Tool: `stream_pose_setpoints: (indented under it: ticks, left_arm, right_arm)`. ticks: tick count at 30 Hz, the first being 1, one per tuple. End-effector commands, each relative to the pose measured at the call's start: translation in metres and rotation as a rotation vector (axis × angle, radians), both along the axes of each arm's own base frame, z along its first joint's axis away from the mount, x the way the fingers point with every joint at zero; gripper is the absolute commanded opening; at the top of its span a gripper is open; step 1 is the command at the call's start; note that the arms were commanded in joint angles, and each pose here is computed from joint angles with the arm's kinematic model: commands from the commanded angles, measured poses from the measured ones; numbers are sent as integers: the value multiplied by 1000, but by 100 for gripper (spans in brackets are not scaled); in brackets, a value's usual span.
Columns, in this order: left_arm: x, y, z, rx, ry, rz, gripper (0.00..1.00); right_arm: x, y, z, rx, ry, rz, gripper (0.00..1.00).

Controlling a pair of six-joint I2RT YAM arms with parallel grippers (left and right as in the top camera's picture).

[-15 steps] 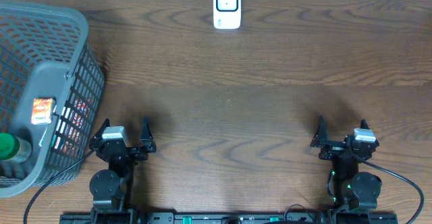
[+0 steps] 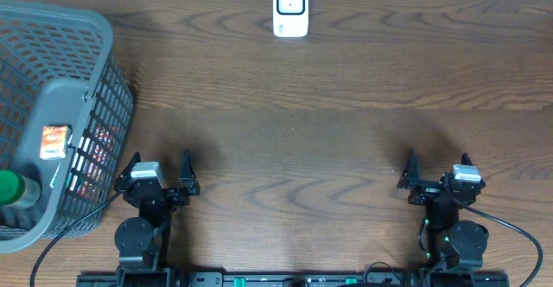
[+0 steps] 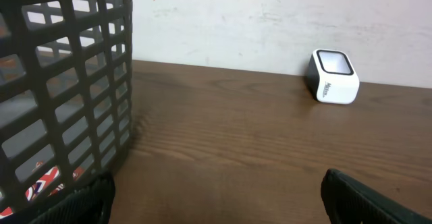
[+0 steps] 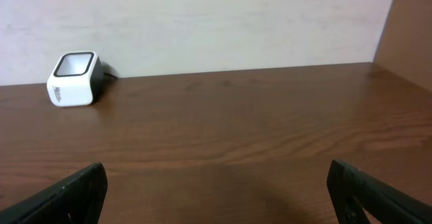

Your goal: Scan the item barcode

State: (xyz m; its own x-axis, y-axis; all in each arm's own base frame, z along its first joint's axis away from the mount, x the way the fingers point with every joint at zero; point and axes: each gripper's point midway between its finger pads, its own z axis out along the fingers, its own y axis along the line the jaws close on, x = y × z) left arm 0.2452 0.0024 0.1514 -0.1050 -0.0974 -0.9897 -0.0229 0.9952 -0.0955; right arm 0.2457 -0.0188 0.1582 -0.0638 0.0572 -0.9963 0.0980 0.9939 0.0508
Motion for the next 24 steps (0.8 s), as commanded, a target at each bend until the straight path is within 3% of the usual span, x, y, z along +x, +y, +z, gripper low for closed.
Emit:
stream_pose_setpoints:
  ticks: [1, 15, 24]
  left_arm:
    - [-1, 4, -16, -12, 54, 29, 96]
    - [-1, 4, -16, -13, 54, 28, 96]
    - [-3, -25, -12, -7, 44, -147, 96]
  right_arm:
    - [0, 0, 0, -16, 2, 0, 99]
    - [0, 0, 0, -16, 2, 0, 99]
    - [0, 0, 0, -16, 2, 0, 99]
